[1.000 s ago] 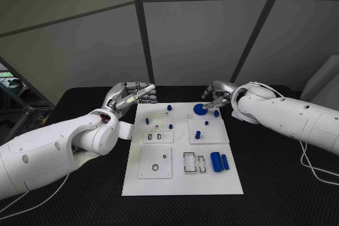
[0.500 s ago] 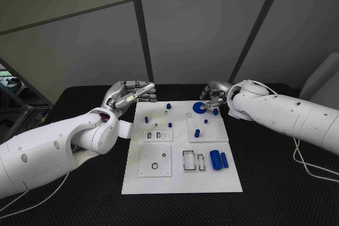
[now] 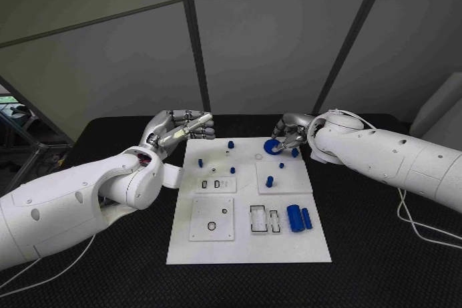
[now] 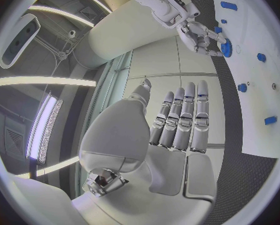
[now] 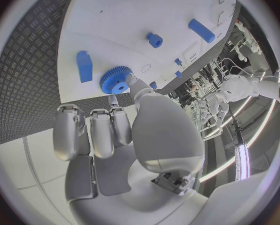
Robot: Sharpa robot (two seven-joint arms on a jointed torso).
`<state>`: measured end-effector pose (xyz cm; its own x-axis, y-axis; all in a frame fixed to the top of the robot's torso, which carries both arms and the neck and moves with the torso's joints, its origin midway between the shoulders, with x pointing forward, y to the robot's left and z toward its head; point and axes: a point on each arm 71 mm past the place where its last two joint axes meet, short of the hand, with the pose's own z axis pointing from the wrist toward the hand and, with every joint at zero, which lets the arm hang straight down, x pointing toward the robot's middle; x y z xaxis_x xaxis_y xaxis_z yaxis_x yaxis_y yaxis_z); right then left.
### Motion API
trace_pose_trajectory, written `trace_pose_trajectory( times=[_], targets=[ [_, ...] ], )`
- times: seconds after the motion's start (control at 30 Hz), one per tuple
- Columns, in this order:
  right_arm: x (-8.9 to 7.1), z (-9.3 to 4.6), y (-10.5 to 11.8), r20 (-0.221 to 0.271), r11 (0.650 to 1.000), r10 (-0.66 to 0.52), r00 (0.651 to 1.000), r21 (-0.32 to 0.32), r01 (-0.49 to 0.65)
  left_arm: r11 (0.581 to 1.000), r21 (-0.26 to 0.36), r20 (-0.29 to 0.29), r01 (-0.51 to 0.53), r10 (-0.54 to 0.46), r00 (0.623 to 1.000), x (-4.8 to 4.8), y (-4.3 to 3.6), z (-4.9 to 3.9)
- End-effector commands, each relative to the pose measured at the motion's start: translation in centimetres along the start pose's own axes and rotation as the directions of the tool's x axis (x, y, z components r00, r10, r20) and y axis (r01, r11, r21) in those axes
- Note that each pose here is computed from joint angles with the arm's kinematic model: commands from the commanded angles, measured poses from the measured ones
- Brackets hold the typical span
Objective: Assemble the parts on the task board
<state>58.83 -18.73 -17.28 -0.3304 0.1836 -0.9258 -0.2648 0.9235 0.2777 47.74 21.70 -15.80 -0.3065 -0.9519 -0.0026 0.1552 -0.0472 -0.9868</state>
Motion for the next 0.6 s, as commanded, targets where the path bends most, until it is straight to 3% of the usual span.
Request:
trace_pose_trajectory(
  times=[0.03,0.6],
  targets=[
    [-0.03,0.01,0.02,-0.014,1.000,-0.010,1.000,0.001,0.010,1.000,0.010,-0.014,-0.001,0.001,1.000,0.16,-0.14,0.04],
    [0.20,0.00,0.14,-0.018,0.999,-0.044,0.999,-0.010,0.044,1.000,0.008,-0.013,-0.002,0.002,1.000,0.15,-0.14,0.03]
  ],
)
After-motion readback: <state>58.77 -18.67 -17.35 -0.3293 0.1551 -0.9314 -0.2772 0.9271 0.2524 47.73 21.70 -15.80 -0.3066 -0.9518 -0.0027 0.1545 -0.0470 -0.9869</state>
